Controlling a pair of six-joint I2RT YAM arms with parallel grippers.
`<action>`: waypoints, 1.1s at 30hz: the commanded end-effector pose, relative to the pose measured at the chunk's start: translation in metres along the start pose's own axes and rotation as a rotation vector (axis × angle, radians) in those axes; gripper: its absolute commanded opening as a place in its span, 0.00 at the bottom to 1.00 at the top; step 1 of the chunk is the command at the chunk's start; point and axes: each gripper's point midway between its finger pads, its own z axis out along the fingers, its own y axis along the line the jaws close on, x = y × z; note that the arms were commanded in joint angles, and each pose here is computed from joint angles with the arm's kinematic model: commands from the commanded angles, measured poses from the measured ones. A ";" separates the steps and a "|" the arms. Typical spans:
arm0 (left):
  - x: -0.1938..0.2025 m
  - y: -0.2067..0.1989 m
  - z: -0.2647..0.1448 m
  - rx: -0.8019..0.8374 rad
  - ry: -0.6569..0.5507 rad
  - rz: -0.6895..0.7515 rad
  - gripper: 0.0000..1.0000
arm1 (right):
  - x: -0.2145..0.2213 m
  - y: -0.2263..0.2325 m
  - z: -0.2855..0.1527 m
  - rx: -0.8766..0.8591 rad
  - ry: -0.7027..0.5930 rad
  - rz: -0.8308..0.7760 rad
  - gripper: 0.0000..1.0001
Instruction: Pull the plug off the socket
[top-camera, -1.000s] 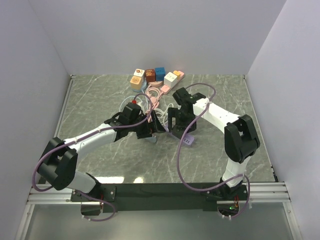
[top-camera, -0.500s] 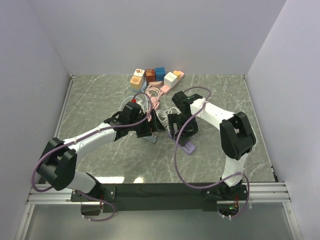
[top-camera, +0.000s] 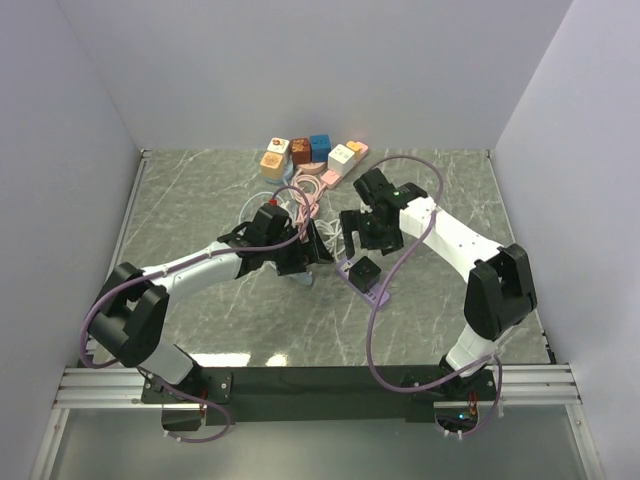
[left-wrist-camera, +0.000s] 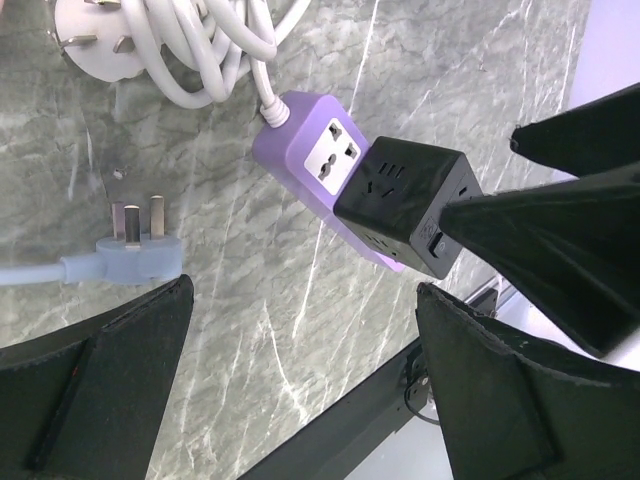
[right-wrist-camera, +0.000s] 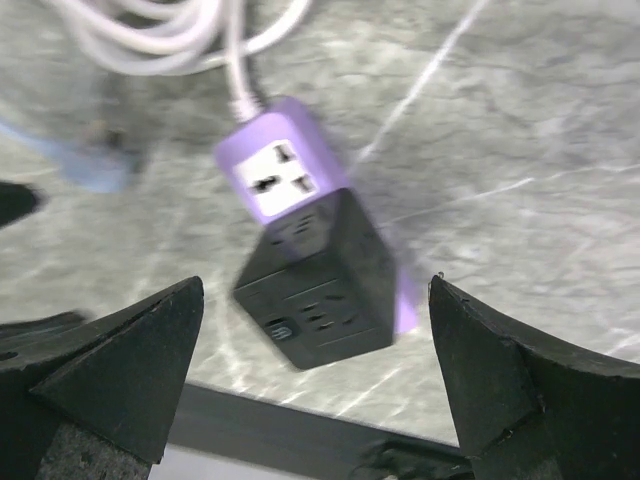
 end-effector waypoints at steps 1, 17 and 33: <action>-0.016 -0.025 -0.003 0.067 -0.047 0.035 0.99 | 0.002 -0.022 -0.002 0.086 -0.048 -0.062 1.00; -0.013 -0.021 -0.010 0.066 -0.065 0.021 1.00 | 0.022 0.003 0.006 -0.081 -0.076 -0.229 0.96; -0.008 -0.015 -0.016 0.062 -0.075 0.025 0.99 | 0.051 0.010 0.047 -0.009 0.064 -0.291 0.48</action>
